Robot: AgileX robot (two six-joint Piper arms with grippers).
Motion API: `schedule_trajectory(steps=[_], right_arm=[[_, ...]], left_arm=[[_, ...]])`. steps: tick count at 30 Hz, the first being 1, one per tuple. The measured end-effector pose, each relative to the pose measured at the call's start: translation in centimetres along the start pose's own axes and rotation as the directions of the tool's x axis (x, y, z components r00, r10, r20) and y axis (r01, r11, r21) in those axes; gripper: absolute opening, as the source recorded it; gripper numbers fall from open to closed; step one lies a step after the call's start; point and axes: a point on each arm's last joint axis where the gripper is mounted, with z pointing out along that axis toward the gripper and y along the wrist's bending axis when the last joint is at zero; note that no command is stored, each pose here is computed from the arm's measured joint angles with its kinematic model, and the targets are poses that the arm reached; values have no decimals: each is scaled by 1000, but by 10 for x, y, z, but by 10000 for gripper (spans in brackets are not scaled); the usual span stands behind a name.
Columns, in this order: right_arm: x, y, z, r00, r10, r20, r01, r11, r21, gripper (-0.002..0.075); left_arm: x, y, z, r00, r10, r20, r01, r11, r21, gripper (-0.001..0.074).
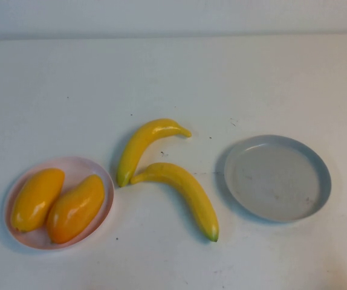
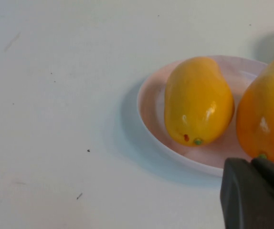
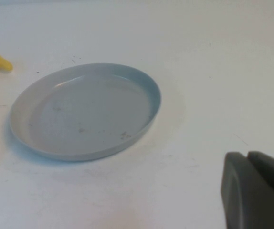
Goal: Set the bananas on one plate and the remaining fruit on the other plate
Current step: Put another type of fruit in the right plate
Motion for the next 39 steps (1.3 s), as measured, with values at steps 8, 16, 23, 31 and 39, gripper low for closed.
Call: schedule_trajectory(steps=[8, 16, 23, 31, 39], right_arm=[[0, 0, 0, 1000, 0, 0, 0, 1000, 0, -16], [0, 0, 0, 1000, 0, 0, 0, 1000, 0, -16], [-9, 0, 0, 993, 43, 106, -42, 999, -9, -16], [-28, -1, -4, 900, 317, 300, -303, 948, -94, -16], [-35, -5, -7, 778, 511, 367, -489, 858, -159, -15]], left_arm=[[0, 0, 0, 1000, 0, 0, 0, 1000, 0, -4], [0, 0, 0, 1000, 0, 0, 0, 1000, 0, -4], [0, 0, 0, 1000, 0, 0, 0, 1000, 0, -4], [0, 0, 0, 1000, 0, 0, 0, 1000, 0, -4], [0, 0, 0, 1000, 0, 0, 0, 1000, 0, -4]])
